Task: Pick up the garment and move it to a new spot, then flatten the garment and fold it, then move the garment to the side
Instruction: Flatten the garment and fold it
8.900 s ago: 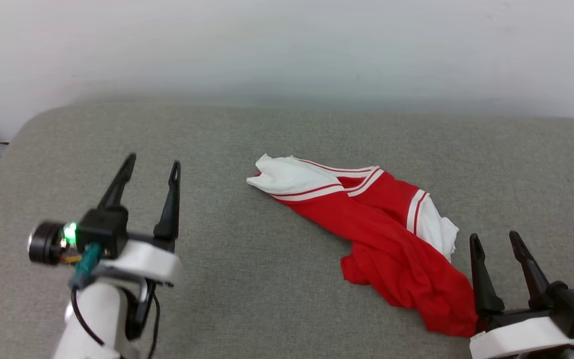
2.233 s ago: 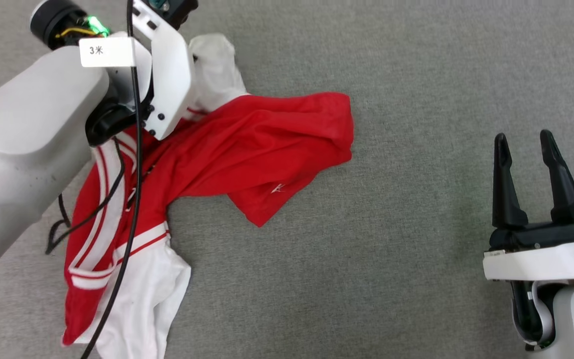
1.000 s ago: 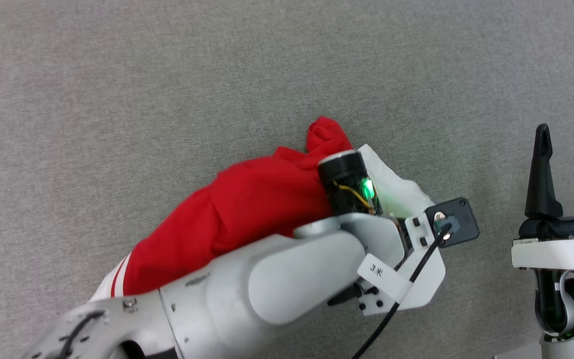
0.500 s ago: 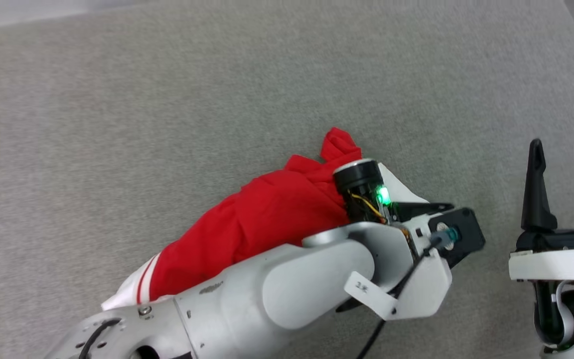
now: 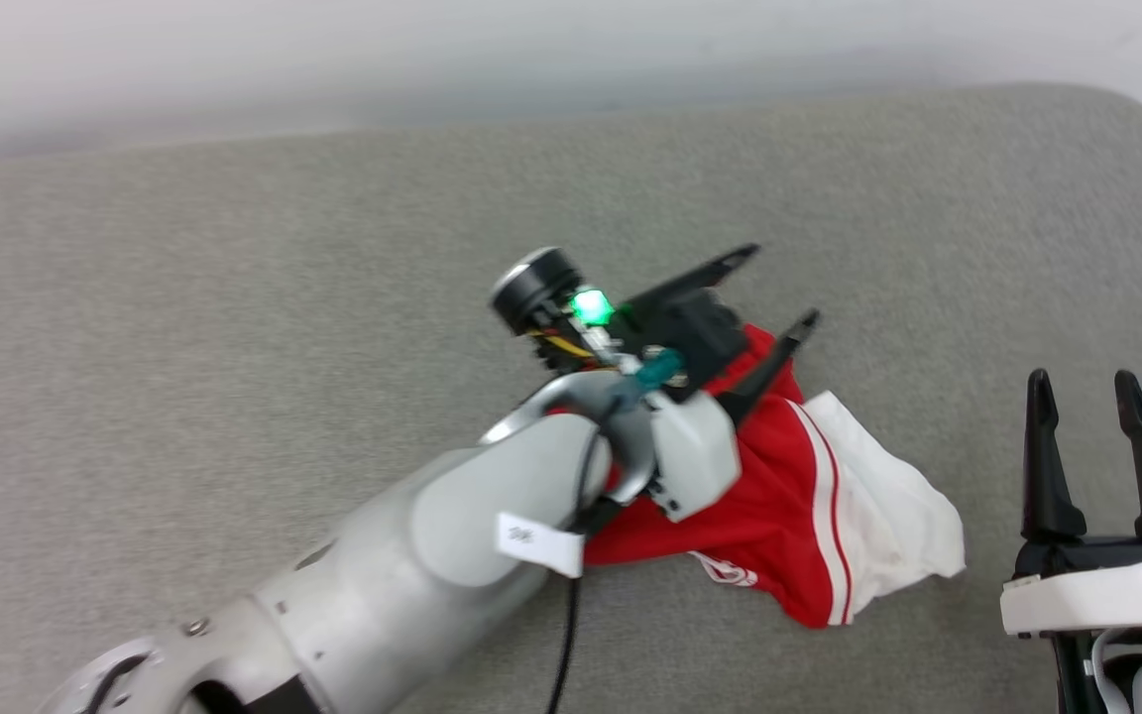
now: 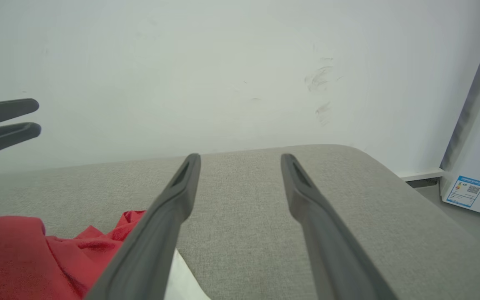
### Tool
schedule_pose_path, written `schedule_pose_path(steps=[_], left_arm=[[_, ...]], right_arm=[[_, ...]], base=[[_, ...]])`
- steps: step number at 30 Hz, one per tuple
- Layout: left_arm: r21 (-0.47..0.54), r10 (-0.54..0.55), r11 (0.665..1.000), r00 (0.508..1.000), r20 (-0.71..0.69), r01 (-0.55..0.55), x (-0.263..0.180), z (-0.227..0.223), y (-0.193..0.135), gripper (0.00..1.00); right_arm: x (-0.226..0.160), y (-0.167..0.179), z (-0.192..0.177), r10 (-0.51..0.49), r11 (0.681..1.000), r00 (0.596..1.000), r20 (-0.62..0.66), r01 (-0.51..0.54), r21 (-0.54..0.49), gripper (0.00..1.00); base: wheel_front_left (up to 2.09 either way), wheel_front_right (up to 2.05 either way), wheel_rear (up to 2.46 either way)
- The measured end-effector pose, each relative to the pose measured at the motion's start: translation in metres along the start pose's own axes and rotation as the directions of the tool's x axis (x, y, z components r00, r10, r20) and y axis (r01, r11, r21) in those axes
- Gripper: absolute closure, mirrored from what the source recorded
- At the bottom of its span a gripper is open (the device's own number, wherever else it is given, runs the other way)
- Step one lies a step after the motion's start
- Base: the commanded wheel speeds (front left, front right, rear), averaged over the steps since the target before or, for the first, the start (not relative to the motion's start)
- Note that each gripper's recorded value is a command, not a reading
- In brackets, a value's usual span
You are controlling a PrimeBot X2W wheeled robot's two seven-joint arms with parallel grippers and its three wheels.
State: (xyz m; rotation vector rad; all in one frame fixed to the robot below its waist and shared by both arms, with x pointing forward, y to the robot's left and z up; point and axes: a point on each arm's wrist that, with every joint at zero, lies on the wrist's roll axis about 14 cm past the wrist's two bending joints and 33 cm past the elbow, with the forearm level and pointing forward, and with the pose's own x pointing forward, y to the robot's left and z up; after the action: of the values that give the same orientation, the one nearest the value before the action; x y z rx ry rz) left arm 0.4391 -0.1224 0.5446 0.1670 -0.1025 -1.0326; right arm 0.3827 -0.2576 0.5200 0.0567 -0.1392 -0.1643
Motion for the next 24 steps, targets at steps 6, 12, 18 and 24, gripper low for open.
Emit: schedule_pose_path(steps=[6, 12, 18, 24], left_arm=[[0.023, 0.257, 0.966, 0.966, 0.038, -0.258, -0.049, 0.01, 0.051, 0.0], [0.026, 0.484, 0.873, 0.872, 0.078, -0.487, -0.111, 0.02, 0.09, 0.0], [0.029, 0.669, 0.739, 0.738, 0.09, -0.673, -0.18, 0.017, 0.111, 0.0], [0.019, 0.798, 0.597, 0.596, 0.092, -0.802, -0.24, 0.015, 0.114, 0.0]], right_arm=[[-0.003, 0.016, 0.006, 0.048, 0.999, 0.999, 0.017, -0.048, 0.017, 0.0], [-0.005, 0.029, 0.012, 0.086, 0.996, 0.996, 0.036, -0.087, 0.029, 0.0], [-0.01, 0.034, 0.015, 0.103, 0.994, 0.994, 0.041, -0.104, 0.027, 0.0], [-0.015, 0.038, 0.018, 0.116, 0.993, 0.992, 0.048, -0.117, 0.026, 0.0]], base=[[0.0, 0.0, 0.0], [0.0, 0.0, 0.0], [0.0, 0.0, 0.0], [0.0, 0.0, 0.0]])
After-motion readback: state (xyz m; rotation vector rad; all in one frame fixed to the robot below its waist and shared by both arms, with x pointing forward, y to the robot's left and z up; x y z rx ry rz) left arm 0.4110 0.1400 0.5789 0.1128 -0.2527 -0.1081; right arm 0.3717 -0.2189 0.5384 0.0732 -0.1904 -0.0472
